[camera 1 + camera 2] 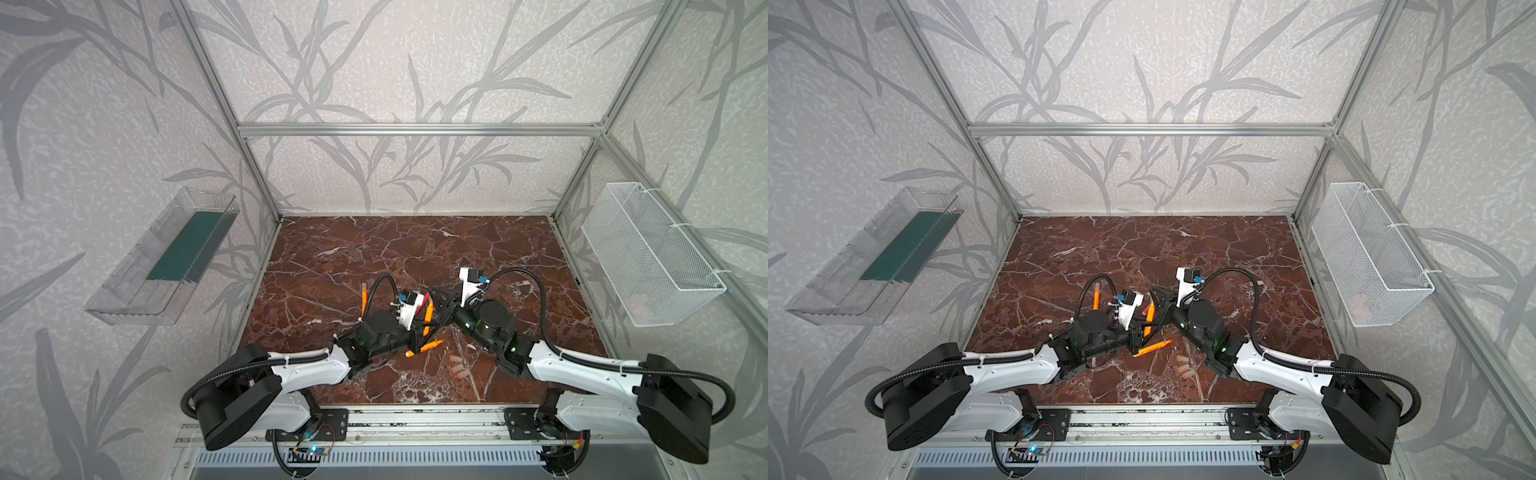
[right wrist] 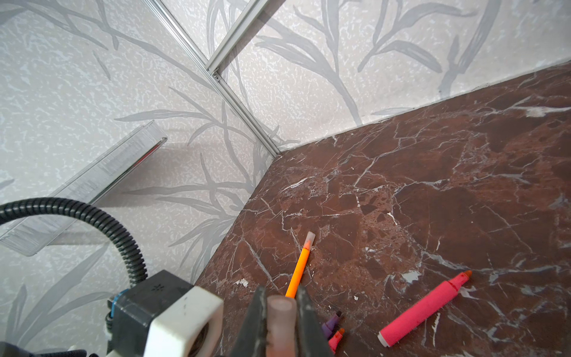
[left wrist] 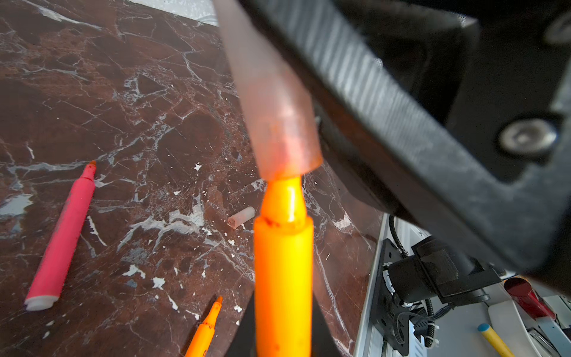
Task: Insert the pens into the pen caps
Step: 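Align the cap over the highlighter tip held by the left gripper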
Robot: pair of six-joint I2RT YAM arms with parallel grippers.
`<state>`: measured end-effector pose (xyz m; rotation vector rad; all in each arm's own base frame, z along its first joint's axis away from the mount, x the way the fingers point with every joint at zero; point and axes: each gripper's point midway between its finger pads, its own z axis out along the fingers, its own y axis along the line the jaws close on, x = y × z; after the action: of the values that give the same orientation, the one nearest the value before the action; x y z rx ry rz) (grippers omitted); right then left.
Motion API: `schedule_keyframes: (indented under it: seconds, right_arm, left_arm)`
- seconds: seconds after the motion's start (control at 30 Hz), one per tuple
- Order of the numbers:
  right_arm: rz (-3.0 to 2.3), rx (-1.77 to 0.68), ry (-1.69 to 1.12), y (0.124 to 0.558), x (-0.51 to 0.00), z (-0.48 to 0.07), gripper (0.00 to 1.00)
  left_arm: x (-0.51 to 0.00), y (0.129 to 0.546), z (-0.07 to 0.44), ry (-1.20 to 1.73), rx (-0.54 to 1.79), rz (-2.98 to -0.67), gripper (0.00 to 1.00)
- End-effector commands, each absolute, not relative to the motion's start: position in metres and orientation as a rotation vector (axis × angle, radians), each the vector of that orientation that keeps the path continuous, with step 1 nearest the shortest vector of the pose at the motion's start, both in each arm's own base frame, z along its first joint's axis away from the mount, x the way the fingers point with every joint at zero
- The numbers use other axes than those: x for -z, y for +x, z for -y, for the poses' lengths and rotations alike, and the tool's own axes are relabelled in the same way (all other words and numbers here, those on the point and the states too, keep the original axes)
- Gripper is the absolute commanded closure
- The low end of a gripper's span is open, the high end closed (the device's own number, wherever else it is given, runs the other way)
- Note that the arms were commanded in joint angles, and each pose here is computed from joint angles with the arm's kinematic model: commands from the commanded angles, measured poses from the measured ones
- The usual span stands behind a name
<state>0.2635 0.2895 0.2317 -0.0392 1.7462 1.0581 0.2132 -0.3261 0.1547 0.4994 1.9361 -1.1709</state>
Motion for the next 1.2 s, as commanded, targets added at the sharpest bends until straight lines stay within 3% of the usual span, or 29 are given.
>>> schedule_keyframes:
  seconds: [0.0, 0.9, 1.17]
  right_arm:
    - [-1.75, -1.091, -0.034, 0.253, -0.227, -0.29, 1.0]
    - [-1.727, -1.203, -0.182, 0.212, -0.212, -0.297, 0.99]
    - [-1.761, -1.226, -0.156, 0.208, -0.208, -0.299, 0.98]
  left_arm:
    - [-0.168, 0.215, 0.326, 0.482, 1.181, -1.888, 1.0]
    - [-0.2, 0.203, 0.328, 0.506, 1.341, -1.772, 1.0]
    - [-0.198, 0.209, 0.315, 0.452, 1.264, -1.781, 1.0]
